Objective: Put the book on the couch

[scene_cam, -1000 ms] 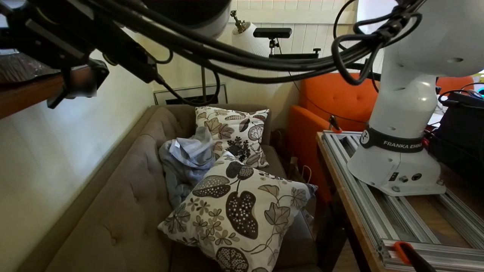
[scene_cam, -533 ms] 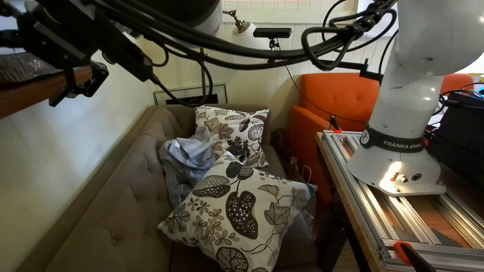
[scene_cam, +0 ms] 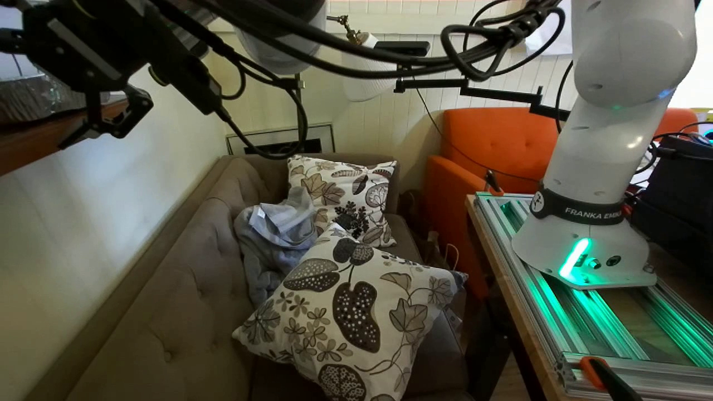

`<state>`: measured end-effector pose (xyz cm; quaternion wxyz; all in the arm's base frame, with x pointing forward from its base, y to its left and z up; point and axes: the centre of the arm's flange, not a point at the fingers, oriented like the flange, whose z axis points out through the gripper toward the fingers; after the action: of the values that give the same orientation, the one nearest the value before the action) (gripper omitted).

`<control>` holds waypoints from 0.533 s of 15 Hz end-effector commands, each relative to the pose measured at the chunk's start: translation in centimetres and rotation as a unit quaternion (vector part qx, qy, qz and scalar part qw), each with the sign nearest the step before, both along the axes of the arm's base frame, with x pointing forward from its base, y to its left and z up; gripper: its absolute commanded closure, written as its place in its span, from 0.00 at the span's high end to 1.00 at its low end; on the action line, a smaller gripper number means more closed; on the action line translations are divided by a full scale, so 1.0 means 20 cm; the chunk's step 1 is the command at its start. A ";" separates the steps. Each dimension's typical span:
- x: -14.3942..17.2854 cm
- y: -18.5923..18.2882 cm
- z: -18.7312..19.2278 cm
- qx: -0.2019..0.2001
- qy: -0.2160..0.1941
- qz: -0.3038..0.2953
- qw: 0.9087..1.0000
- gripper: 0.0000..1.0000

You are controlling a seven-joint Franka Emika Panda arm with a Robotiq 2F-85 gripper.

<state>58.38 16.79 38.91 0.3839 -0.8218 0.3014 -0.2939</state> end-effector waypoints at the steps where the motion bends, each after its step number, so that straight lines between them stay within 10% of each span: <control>1: 0.02 -0.06 -0.04 0.030 -0.018 0.002 0.999 1.00; 8: 0.07 -0.08 -0.10 0.064 -0.035 -0.001 0.997 1.00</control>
<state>58.98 15.13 37.16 0.4170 -0.7985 0.3153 -0.2986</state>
